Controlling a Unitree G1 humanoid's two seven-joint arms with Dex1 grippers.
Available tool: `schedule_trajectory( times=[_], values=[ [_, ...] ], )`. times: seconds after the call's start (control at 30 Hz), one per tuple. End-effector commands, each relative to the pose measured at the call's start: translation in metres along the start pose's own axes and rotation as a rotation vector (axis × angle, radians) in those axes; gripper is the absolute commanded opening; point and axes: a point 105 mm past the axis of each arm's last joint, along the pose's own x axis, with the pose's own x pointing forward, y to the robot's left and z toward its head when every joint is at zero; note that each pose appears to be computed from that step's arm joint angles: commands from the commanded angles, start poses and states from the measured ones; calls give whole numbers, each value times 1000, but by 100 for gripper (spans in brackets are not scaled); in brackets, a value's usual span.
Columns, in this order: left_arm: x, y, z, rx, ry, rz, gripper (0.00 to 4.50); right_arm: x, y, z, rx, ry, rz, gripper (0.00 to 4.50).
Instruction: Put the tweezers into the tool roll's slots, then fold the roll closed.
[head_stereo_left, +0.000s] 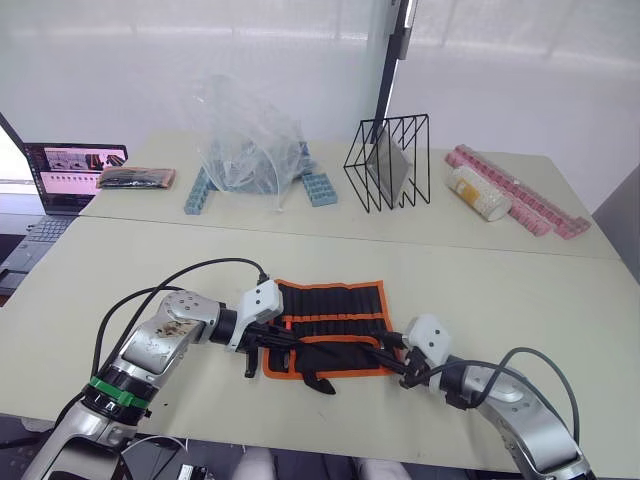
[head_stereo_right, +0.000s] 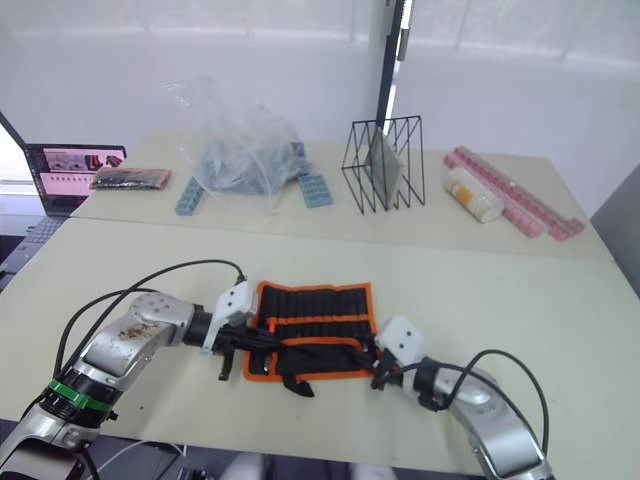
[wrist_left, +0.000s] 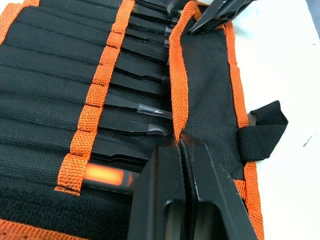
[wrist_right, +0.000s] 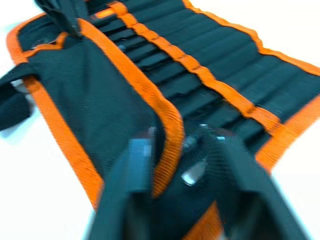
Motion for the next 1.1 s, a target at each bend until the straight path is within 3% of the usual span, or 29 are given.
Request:
schedule_trajectory(
  times=[0.03,0.2,0.53,0.8,0.97,1.1],
  values=[
    [-8,4,12,52,-12,27,0,-7,-2,29,-17,-105,8,259],
    [-12,7,15,118,-1,36,0,-6,9,43,-57,-149,98,259],
    [-25,25,18,210,29,66,0,18,35,47,-169,-151,242,259],
    [-21,23,12,220,42,54,0,26,31,24,-175,-96,228,6],
    [-21,27,19,217,12,84,0,29,26,9,-153,-60,189,1],
    [-25,29,21,229,6,105,0,26,10,22,-124,-103,132,1]
  ],
)
